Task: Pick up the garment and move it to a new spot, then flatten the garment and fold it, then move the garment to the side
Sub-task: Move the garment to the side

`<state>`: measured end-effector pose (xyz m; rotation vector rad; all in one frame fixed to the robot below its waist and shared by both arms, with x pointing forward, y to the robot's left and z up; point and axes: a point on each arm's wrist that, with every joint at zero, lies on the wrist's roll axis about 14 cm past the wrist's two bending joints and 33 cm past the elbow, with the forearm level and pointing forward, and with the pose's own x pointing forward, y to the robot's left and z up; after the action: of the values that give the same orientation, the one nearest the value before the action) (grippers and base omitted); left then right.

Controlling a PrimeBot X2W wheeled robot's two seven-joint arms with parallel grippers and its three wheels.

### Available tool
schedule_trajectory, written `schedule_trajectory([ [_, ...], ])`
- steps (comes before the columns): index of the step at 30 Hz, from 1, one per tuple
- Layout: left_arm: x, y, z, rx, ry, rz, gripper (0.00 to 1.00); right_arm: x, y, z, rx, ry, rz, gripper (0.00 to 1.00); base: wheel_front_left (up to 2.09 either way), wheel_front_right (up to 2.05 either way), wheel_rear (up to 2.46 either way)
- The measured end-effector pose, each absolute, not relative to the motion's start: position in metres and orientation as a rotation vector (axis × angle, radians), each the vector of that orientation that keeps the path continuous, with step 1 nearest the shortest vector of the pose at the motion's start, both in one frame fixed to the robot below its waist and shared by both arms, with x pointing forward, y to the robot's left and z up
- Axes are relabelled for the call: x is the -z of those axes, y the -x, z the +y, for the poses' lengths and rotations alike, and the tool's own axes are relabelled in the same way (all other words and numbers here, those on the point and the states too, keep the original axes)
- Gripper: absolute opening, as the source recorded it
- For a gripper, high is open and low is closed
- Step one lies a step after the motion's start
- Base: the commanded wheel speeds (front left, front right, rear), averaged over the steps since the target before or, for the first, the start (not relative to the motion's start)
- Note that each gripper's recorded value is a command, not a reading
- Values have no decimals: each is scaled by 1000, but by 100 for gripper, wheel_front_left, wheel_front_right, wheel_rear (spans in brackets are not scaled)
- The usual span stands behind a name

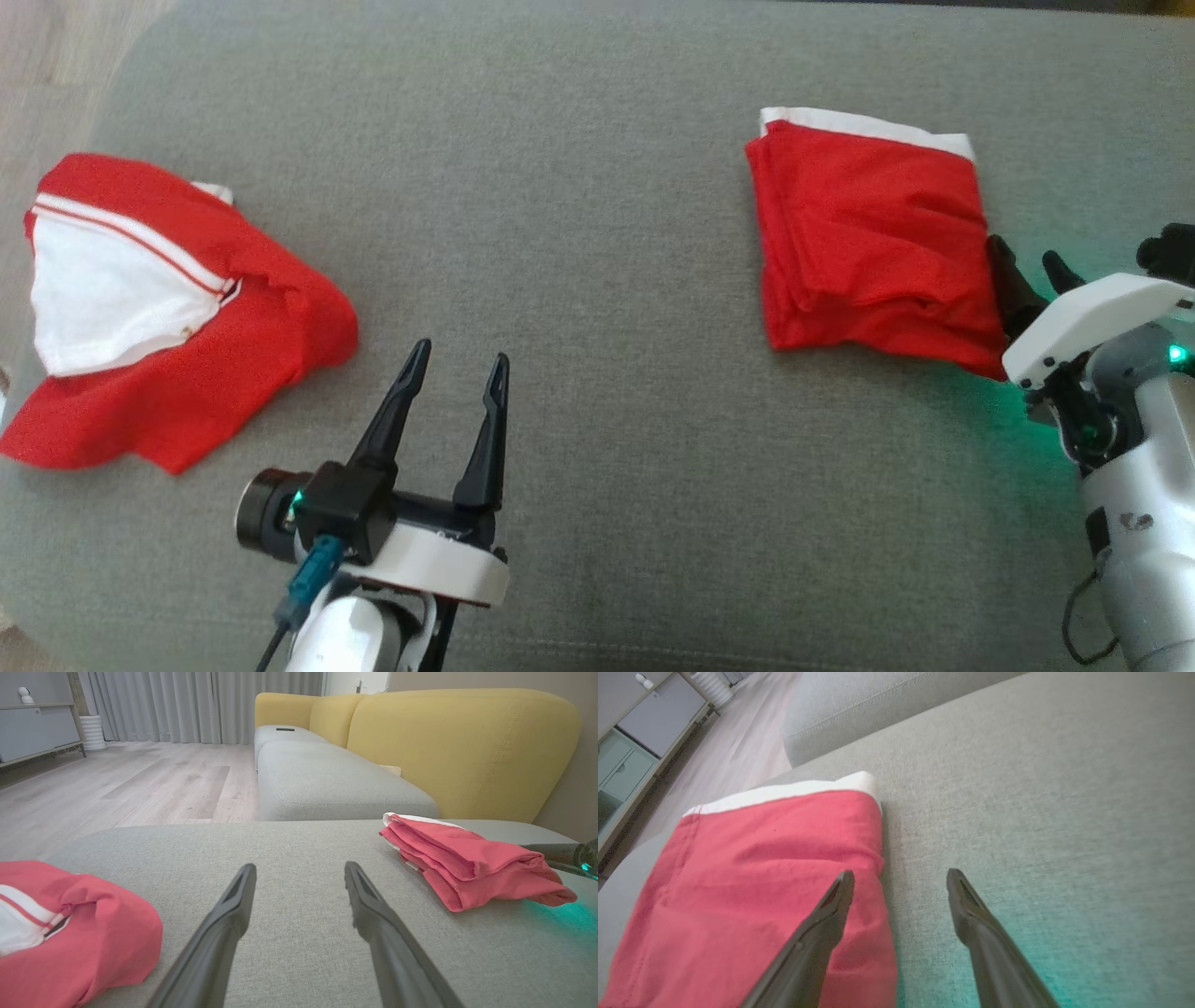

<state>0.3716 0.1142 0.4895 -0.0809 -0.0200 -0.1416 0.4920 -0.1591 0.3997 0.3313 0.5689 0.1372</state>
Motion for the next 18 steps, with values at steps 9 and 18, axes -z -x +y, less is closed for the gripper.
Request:
schedule_trajectory([
  [9, -480, -376, 118, 128, 93, 8, 100, -372, -491, -144, -165, -311, 666, 0, 0, 0, 0],
  [18, -480, -386, 104, 165, 106, 5, 100, -378, -489, -199, -104, -179, 644, 0, 0, 0, 0],
])
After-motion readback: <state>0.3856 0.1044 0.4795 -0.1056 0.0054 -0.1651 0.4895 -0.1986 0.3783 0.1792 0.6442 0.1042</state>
